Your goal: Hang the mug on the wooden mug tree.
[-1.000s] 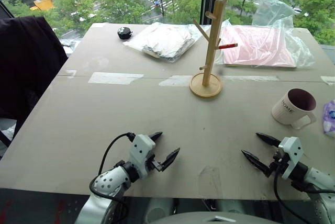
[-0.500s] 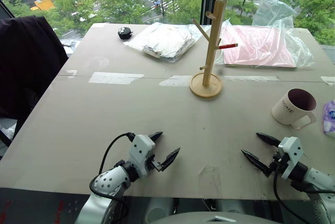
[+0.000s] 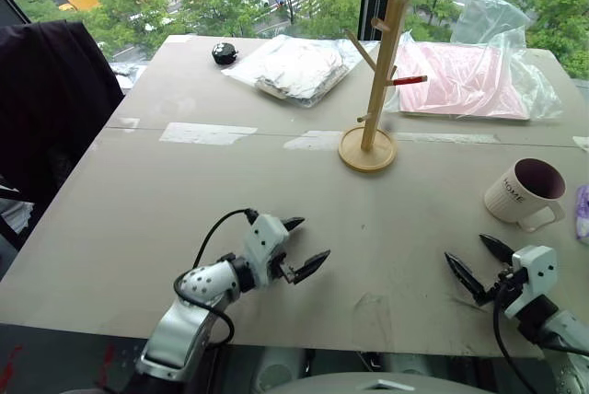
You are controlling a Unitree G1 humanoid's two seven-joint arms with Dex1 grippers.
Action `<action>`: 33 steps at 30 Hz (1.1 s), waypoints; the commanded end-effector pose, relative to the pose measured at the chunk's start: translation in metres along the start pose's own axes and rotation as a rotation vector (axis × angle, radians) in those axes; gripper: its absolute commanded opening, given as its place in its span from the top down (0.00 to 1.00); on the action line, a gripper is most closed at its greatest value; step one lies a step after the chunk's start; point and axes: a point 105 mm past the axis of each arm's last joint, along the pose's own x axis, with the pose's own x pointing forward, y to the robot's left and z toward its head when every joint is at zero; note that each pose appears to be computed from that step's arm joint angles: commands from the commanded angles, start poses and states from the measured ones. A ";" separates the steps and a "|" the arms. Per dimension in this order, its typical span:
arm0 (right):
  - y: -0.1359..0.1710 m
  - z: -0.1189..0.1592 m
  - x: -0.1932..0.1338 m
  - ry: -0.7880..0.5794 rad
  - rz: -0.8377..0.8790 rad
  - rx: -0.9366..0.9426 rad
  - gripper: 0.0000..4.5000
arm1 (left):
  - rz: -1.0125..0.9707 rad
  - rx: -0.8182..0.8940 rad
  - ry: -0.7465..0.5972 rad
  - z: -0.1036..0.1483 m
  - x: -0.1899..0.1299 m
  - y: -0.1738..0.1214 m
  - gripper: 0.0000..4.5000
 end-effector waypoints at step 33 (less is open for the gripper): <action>-0.069 0.036 0.015 -0.182 -0.372 0.076 0.67 | -0.463 0.112 -0.116 0.078 0.027 -0.037 0.00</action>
